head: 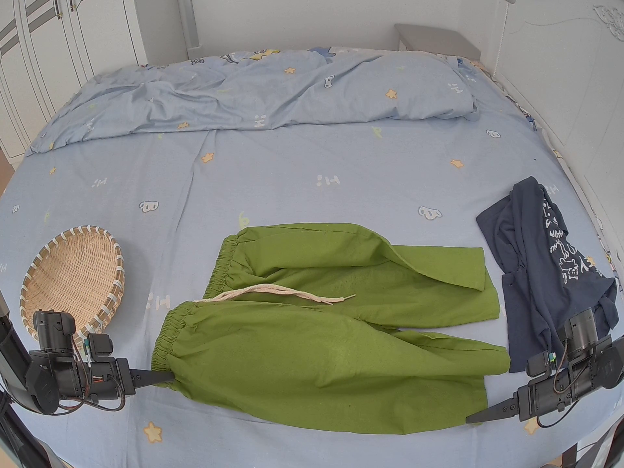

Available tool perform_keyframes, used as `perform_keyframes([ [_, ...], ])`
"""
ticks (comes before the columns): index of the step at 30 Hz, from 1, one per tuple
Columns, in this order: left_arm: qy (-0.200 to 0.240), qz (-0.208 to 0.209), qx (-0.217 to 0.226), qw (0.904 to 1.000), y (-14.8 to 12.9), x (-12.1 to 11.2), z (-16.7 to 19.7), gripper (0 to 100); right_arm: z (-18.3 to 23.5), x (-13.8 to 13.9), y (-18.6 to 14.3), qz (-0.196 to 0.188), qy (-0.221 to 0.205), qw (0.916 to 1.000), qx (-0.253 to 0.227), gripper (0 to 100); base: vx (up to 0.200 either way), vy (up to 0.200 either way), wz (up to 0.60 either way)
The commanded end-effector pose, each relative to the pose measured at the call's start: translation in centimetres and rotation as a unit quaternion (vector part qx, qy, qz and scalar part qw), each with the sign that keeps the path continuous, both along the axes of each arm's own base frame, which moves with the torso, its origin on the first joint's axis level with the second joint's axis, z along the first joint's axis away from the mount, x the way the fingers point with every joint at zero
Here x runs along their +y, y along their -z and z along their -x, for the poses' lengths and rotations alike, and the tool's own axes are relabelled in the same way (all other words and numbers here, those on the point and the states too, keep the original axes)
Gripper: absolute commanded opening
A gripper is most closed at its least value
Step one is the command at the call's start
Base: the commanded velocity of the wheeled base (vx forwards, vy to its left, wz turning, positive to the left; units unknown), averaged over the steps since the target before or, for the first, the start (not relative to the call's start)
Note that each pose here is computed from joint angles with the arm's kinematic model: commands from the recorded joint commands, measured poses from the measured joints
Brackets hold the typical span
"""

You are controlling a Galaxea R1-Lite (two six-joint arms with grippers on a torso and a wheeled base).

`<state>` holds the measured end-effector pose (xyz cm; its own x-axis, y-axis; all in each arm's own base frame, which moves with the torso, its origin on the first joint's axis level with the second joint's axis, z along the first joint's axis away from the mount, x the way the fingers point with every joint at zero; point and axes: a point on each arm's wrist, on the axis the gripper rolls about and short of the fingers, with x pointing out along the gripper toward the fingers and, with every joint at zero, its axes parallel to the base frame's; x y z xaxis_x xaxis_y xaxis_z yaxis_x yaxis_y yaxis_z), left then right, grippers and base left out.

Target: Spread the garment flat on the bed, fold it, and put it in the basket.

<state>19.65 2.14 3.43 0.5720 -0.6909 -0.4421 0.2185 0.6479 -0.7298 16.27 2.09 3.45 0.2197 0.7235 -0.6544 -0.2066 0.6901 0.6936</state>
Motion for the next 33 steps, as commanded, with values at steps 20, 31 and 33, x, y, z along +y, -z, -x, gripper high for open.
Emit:
perform_keyframes([
  [20, 0.001, 0.000, 0.002, 1.0000, 0.4, 0.0, 0.1, 0, -1.1, 1.8, 1.8, 0.010, -0.042, 0.9990, 0.010, 100, 0.000, 0.000, 0.00],
  [31, 0.001, 0.000, 0.003, 1.0000, 0.4, 0.0, 0.1, 0, -1.9, 0.7, 1.8, 0.009, -0.010, 0.9999, 0.008, 100, 0.000, 0.000, 0.00],
  [33, 0.000, 0.000, 0.003, 1.0000, 0.4, 0.0, 0.1, 0, -1.9, 0.7, 1.8, 0.009, -0.009, 0.9999, 0.008, 0, 0.000, 0.000, 0.00],
])
